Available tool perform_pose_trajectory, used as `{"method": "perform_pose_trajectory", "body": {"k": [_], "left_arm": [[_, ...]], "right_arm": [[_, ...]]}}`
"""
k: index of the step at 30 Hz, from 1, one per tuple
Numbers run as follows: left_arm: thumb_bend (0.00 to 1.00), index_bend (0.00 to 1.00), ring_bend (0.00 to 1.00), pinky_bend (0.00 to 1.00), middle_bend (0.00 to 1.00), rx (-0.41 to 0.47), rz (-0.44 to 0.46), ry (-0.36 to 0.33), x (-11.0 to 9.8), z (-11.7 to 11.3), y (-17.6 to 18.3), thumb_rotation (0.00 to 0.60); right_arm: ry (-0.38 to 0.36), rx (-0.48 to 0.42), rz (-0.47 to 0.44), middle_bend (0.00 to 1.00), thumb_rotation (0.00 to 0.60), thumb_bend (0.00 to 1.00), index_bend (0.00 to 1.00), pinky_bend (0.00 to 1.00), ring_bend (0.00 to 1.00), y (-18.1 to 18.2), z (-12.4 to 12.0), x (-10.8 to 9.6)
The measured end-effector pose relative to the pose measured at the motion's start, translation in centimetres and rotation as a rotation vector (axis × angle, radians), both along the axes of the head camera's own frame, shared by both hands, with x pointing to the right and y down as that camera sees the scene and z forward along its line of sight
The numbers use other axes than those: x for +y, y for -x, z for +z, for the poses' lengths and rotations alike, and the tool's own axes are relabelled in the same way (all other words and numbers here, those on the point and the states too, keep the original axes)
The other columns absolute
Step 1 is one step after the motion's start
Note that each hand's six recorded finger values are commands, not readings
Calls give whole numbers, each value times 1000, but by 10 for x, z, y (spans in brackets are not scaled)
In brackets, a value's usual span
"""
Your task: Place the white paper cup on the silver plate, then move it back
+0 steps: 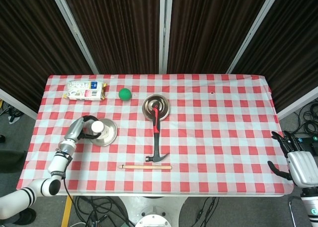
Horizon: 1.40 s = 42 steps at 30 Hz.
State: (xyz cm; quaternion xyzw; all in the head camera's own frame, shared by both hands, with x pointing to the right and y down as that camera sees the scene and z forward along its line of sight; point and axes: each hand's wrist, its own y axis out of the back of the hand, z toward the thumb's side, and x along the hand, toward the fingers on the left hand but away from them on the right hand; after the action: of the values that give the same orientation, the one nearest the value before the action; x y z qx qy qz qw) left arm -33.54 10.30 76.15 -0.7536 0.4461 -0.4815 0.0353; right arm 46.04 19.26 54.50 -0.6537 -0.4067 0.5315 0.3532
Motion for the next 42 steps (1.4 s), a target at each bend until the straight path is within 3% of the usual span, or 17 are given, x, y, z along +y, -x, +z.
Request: {"method": "perform_pose_trajectory", "body": {"k": [6,12,18,23,28,32,35,42], "left_arm": [[289,502,139,145,286,70,30,26,8,-14,-7,600],[289,502,139,144,286,72,-41,-66,-9,-28,8,600],[291,501,139,143,286,-26,-127,-138,-26,-29,43,600],[288,479,139,143,283,-132,-208,-119,-31,-13,74,600],[268,393,122,142,246,-197,-235,-113,-32,1,83,600],[227,220,69,131,148,-204,-231,-113,-29,5,81,600],[212,164,62,126,126,-206,-212,-150,-30,-4,80,600],[212,176,62,93,131,-284,-146,-296,-20,-55,102,600]], "right_arm": [[-9,0,-1,203,600,214,50,129,0,1,-1,-2],[-15,-1,-2,203,600,214,50,129,0,1,-3,-2],[-10,-6,1,203,600,214,49,129,0,0,-2,-1],[-11,-6,5,203,600,214,49,129,0,-1,-2,0],[-11,-5,0,203,600,214,50,129,0,0,-2,0],[-16,-2,0,203,600,214,49,129,0,0,-4,-1],[-17,0,3,203,600,214,50,129,0,-1,-5,-1],[-25,6,28,203,600,214,49,129,0,-9,-7,0]]}}
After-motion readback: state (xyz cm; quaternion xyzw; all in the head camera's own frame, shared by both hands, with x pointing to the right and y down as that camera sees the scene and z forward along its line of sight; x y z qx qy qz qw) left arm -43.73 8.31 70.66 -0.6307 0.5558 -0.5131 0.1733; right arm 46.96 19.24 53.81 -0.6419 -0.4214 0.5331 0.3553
